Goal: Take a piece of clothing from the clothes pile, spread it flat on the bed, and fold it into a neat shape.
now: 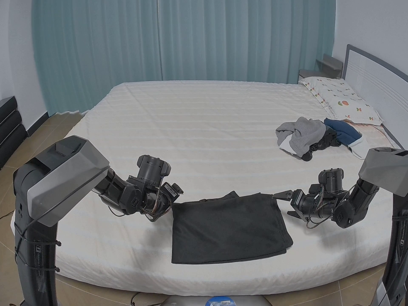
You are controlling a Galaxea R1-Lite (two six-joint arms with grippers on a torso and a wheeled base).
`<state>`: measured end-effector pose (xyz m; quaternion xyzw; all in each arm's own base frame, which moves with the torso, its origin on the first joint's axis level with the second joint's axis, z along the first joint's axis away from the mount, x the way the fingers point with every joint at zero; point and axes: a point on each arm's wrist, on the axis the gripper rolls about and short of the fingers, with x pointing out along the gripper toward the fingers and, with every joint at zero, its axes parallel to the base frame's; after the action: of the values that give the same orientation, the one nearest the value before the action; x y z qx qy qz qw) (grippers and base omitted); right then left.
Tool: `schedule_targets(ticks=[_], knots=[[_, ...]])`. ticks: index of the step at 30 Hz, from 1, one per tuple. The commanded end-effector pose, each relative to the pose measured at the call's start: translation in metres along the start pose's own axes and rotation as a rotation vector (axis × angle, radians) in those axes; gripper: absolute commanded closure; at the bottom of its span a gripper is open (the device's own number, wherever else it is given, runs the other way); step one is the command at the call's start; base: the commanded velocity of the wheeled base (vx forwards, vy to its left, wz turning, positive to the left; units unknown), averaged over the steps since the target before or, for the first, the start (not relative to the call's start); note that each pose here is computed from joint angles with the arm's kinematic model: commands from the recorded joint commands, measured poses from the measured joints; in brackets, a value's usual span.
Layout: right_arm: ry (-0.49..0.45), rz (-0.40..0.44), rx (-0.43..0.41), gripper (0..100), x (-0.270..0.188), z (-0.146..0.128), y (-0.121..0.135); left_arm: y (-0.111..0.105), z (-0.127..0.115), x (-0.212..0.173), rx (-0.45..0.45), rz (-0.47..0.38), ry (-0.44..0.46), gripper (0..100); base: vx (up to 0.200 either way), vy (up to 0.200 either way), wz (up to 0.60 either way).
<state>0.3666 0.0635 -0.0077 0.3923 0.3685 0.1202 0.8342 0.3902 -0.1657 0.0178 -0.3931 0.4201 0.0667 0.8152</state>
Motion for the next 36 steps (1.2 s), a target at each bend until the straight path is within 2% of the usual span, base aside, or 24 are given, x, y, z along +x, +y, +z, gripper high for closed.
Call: schedule_targets(ticks=[1, 6, 14, 15, 36], knots=[[-0.002, -0.003, 0.004, 0, 0.011, 0.0, -0.002, 0.001, -0.005, 0.003, 0.013, 0.006, 0.007, 0, 0.0, 0.0, 0.0], [0.01, -0.008, -0.002, 0, 0.021, -0.006, -0.002, 0.001, -0.007, 0.007, 0.021, 0.012, 0.007, 0, 0.0, 0.0, 0.0], [-0.027, -0.025, -0.024, 0, 0.042, -0.009, -0.001, 0.001, -0.007, 0.007, 0.021, 0.01, 0.005, 0, 0.0, 0.0, 0.0], [-0.03, -0.022, -0.024, 100, 0.042, -0.008, 0.0, 0.001, -0.007, 0.007, 0.021, 0.012, 0.005, 0, 0.0, 0.0, 0.0], [-0.062, -0.015, -0.022, 100, 0.041, -0.002, -0.002, 0.002, -0.008, 0.009, 0.027, 0.014, 0.007, 0, 0.0, 0.0, 0.0]])
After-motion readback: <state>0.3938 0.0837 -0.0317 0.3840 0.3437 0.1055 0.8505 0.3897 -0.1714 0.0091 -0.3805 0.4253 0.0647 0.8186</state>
